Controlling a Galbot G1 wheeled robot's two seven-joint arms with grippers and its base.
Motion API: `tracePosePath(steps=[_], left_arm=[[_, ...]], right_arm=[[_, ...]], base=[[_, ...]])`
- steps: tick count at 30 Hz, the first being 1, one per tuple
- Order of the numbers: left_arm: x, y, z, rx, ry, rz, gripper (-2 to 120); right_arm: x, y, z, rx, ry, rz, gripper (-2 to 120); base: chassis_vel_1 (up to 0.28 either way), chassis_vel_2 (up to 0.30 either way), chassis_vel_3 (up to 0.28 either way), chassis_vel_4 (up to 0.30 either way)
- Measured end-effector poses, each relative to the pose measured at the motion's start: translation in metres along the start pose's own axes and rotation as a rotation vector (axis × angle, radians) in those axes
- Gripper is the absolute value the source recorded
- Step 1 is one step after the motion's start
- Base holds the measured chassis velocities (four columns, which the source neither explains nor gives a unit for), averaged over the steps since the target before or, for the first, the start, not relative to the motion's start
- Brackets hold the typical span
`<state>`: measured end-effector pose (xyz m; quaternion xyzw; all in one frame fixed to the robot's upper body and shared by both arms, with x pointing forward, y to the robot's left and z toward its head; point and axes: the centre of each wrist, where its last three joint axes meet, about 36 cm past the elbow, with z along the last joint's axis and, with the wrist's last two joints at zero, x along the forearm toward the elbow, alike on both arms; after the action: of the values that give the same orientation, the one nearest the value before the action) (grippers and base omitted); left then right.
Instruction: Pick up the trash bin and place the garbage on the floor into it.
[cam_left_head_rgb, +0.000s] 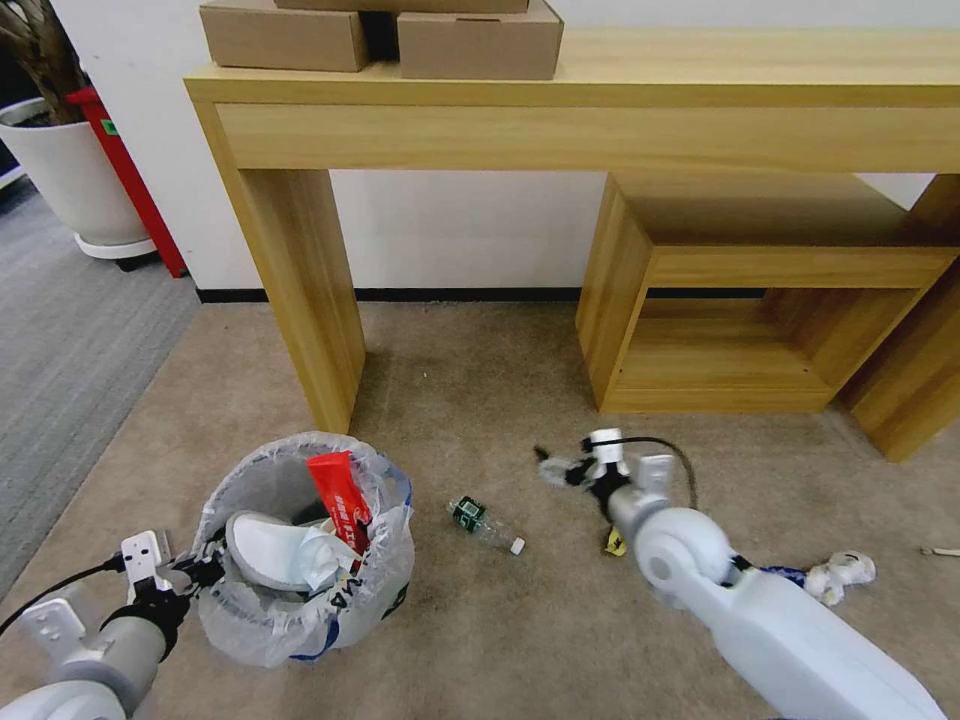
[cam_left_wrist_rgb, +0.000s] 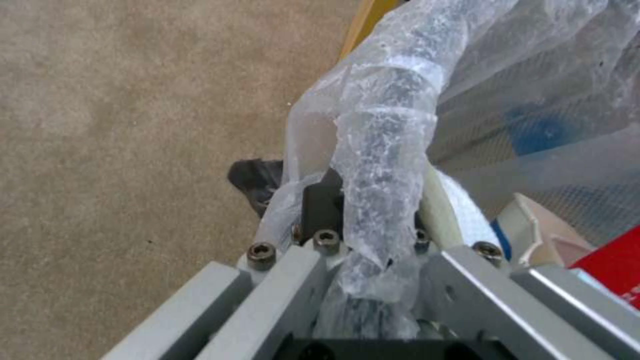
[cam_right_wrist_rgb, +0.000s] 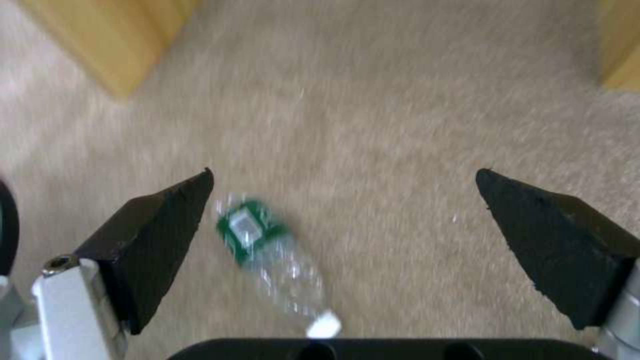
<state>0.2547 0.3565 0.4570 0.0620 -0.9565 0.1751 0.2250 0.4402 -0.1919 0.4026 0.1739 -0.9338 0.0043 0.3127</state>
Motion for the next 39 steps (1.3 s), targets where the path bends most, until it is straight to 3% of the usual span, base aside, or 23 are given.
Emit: tracePosePath(steps=[8,15,24,39], left_arm=[[-0.018,0.005,0.005,0.002,0.025,0.004,1],[-0.019,0.009,0.002,-0.001,0.013,-0.005,1],[-0.018,0.007,-0.002,0.005,0.005,0.002,1],[-0.012,0.004,-0.006,-0.006,0.014,0.014,1]], right_arm=[[-0.023,0.000,0.005,0.135,0.172,0.057,100],[-0.051,0.016,0.023,0.267,0.299,-0.010,100],[-0.065,0.023,0.038,0.380,0.332,-0.065,100],[-0.086,0.026,0.040,0.442,0.336,-0.065,100]], base=[[0.000,0.000,0.000,0.000],[0.000,0.000,0.000,0.000],[0.000,0.000,0.000,0.000],[0.000,0.000,0.000,0.000]])
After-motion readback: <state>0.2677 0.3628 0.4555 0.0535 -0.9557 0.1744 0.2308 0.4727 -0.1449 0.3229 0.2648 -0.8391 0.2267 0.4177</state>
